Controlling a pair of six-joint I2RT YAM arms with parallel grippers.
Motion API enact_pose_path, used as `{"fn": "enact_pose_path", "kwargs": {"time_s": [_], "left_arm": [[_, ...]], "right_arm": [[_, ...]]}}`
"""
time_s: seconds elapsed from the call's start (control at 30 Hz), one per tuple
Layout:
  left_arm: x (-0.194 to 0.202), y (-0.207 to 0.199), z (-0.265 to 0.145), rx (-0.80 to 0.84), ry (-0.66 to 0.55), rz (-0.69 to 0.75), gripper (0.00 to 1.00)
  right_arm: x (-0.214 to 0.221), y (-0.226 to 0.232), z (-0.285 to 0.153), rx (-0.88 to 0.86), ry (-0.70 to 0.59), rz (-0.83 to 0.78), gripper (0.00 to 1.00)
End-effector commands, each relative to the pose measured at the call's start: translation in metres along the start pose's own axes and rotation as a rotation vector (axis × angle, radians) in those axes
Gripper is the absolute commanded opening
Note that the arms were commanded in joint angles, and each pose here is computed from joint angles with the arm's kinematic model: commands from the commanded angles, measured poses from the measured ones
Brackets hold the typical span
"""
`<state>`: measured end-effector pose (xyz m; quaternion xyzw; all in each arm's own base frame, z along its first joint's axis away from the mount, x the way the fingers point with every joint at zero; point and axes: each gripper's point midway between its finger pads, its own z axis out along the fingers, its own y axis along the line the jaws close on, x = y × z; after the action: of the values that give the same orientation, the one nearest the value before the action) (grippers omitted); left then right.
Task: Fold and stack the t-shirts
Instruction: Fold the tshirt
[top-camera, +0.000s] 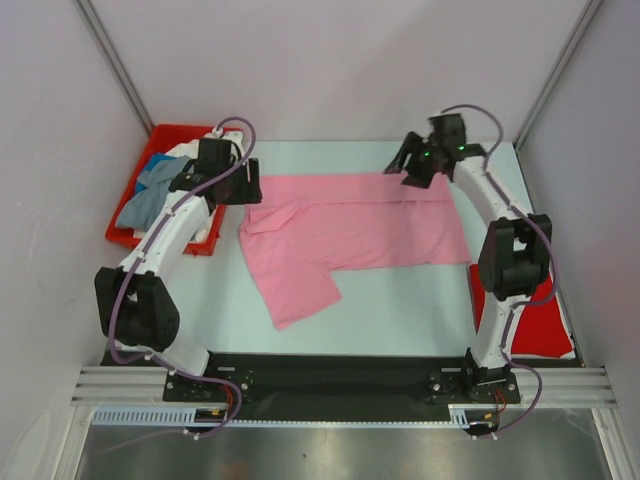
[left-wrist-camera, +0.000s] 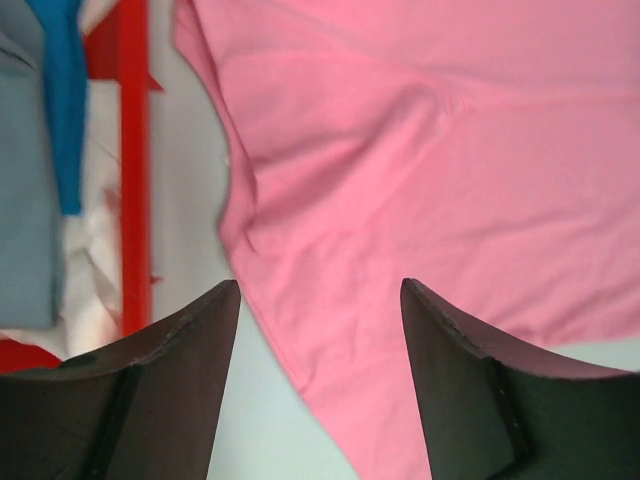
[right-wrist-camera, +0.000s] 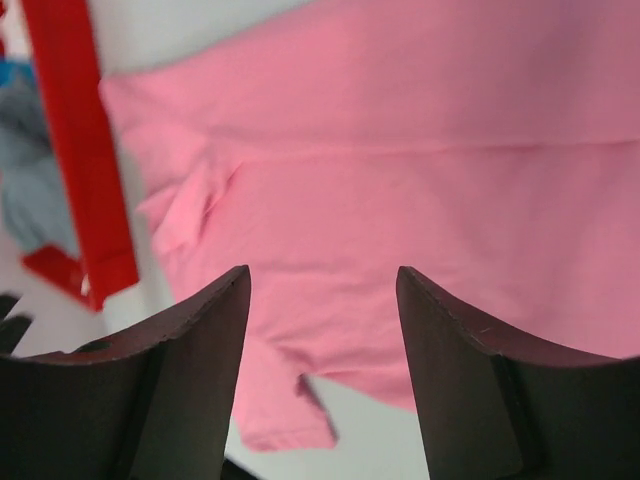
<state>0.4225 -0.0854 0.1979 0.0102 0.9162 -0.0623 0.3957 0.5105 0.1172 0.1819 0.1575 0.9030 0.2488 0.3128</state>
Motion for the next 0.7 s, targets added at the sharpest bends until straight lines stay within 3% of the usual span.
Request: {"fn": "enact_pose_path", "kwargs": {"time_s": [0.0,0.07,0.1,0.23,0.33,0.37,0.47,0.63,0.67], "left_arm": [[0.013,-0.023,-0.017,0.141,0.025,-0.027,0.71],[0.025,-0.026,-0.014,0.159,0.078,-0.031,0.68],[0.031,-0.027,-0.01,0.163,0.103,-0.034,0.61],[0.037,-0.027,-0.012,0.16,0.094,-0.065,0.56],[0.046,-0.023,-0.008,0.142,0.082,-0.099,0.55],[0.054,-0.02,-0.005,0.13,0.094,-0.109,0.54],[0.069,-0.021,0.0,0.145,0.092,-0.122,0.52],[0.094,-0.018,0.017,0.138,0.164,-0.133,0.45],[0.095,-0.022,0.019,0.157,0.176,-0.129,0.45]], "right_arm": [[0.028,0.081,-0.006,-0.281,-0.007,0.023,0.65],[0.057,0.109,0.007,-0.365,0.026,0.084,0.63],[0.068,0.116,0.014,-0.388,0.049,0.1,0.62],[0.099,0.144,0.04,-0.402,0.072,0.13,0.58],[0.127,0.166,0.063,-0.439,0.115,0.196,0.48],[0.129,0.176,0.068,-0.471,0.122,0.242,0.39],[0.153,0.187,0.089,-0.47,0.149,0.231,0.29],[0.188,0.186,0.114,-0.375,0.228,0.145,0.29],[0.181,0.181,0.116,-0.346,0.189,0.137,0.31]]}}
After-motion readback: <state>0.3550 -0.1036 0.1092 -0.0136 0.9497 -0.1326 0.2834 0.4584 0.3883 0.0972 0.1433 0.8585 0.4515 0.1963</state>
